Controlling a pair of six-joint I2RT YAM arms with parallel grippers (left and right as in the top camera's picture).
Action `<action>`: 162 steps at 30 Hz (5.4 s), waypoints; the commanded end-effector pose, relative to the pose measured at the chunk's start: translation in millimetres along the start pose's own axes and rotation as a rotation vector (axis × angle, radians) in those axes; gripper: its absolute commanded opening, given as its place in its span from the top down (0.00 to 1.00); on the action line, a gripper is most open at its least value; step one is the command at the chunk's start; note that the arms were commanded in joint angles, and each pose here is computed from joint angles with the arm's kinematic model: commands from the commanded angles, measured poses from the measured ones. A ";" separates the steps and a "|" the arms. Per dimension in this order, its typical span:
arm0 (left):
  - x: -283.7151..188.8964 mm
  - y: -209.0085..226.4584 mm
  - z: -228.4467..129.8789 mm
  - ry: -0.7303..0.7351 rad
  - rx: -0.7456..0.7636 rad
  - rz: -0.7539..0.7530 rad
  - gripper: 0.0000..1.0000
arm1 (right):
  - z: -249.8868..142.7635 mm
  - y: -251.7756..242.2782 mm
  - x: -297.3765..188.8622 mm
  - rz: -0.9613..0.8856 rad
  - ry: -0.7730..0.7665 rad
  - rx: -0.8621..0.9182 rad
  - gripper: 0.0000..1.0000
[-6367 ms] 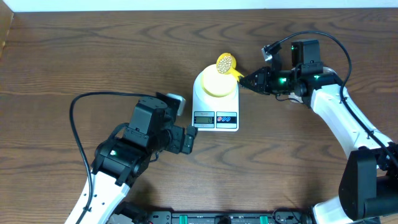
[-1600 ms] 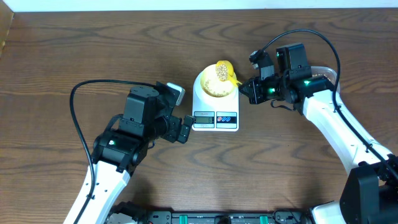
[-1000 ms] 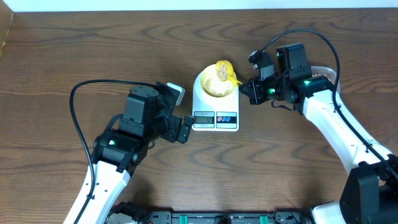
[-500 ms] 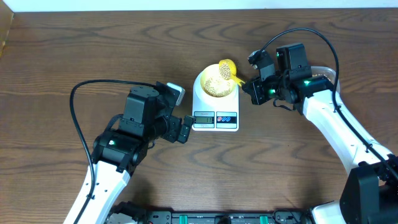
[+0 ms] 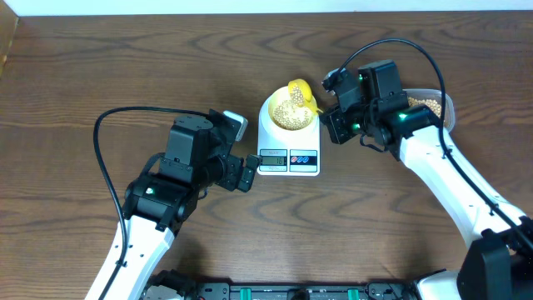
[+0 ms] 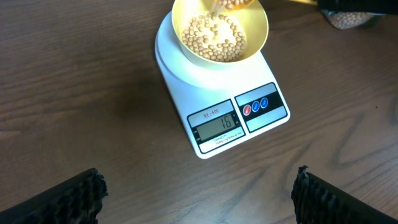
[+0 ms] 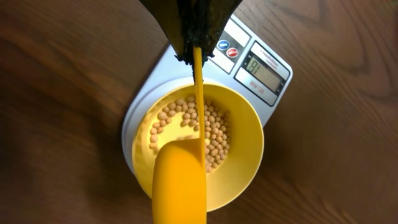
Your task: Scoop item into bowl and weigh 50g on scale
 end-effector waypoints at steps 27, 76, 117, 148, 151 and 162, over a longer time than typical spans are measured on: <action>-0.1 2.1 0.9 -0.005 0.004 0.010 0.02 | 10.8 23.7 -13.0 -0.158 -0.017 -0.199 0.98; -0.1 2.1 0.9 -0.005 0.004 0.010 0.02 | -66.1 -113.1 -154.2 -0.681 0.065 0.430 0.99; -0.1 2.1 0.9 -0.005 0.004 0.010 0.02 | -106.6 -156.8 -103.8 -0.418 0.167 0.566 0.99; -0.1 2.1 0.9 -0.005 0.004 0.010 0.02 | -113.7 -130.7 -81.7 -0.183 0.133 0.607 0.99; -0.1 2.1 0.9 -0.005 0.004 0.010 0.02 | -115.1 -132.1 -83.3 -0.183 0.130 0.630 0.99; -0.1 2.1 0.9 -0.005 0.004 0.010 0.02 | -117.7 -139.6 -95.0 -0.122 0.063 0.721 0.99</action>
Point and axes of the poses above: each gripper's point midway between its finger pads, its own x axis out along the fingers, its own y axis along the line the jaws close on, z = x × y, the point moved 5 cm from there along -x, back along the fingers, and after that the axes turned 3 degrees about -x, right-handed, at the moved point
